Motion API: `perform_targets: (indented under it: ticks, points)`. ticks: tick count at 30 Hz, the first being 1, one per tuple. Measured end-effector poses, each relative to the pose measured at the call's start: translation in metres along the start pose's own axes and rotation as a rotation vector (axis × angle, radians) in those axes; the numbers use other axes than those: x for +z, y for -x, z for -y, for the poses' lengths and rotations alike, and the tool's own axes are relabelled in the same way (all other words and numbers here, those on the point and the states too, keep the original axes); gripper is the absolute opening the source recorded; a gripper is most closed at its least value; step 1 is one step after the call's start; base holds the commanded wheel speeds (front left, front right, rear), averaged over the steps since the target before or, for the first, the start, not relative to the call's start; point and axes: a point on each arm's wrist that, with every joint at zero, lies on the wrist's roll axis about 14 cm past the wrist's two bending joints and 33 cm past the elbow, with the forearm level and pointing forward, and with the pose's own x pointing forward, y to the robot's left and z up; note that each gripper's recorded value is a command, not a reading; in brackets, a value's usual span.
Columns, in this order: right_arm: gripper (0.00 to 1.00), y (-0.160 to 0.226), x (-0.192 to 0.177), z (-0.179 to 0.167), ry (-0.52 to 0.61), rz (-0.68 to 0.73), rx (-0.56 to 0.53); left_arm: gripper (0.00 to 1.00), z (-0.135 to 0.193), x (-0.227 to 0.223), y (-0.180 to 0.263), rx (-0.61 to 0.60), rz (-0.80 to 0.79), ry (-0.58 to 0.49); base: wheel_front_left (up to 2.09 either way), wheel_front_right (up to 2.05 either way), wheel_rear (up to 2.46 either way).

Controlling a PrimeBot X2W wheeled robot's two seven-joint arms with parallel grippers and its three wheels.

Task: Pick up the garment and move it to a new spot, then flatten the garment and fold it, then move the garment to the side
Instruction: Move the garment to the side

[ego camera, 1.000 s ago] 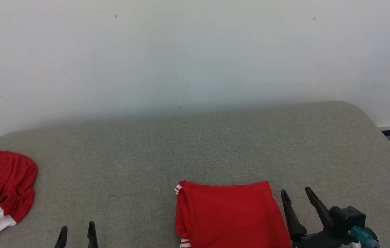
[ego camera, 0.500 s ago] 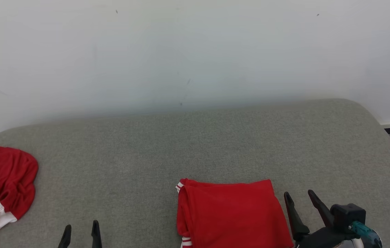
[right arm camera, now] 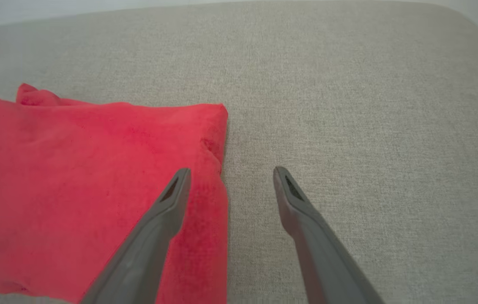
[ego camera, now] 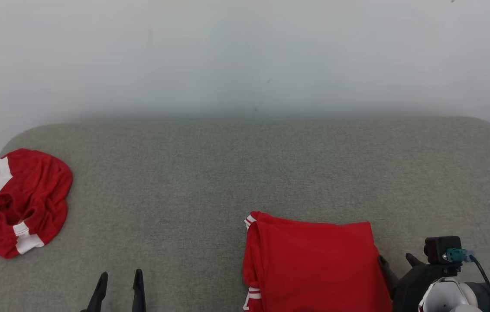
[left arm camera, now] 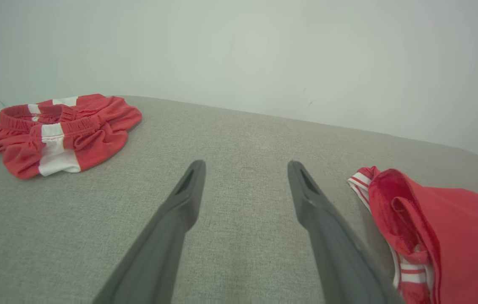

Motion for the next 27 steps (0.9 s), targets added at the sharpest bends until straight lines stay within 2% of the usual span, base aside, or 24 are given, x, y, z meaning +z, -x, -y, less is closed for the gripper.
perform_targets:
  ticks: [6,16,17,19,27]
  points:
    - [1.0,-0.017,-0.026,-0.009,-0.011,-0.137,0.035,1.0,-0.008,-0.005,0.001,0.026,-0.018,-0.008,0.0,0.0,0.0]
    - [1.0,-0.035,-0.057,-0.01,0.037,-0.331,0.06,1.0,-0.015,-0.009,-0.006,0.041,-0.034,-0.009,0.0,0.0,0.0]
    - [0.7,-0.036,-0.057,-0.009,0.041,-0.341,0.058,1.0,-0.016,-0.011,-0.007,0.043,-0.038,-0.01,0.0,0.0,0.0]
    - [0.0,-0.039,-0.057,-0.007,0.054,-0.357,0.057,1.0,-0.015,-0.012,-0.009,0.041,-0.042,-0.01,0.0,0.0,0.0]
    - [0.0,-0.052,-0.04,0.003,0.176,-0.339,0.062,1.0,-0.013,-0.018,-0.021,0.024,-0.057,-0.008,0.0,0.0,0.0]
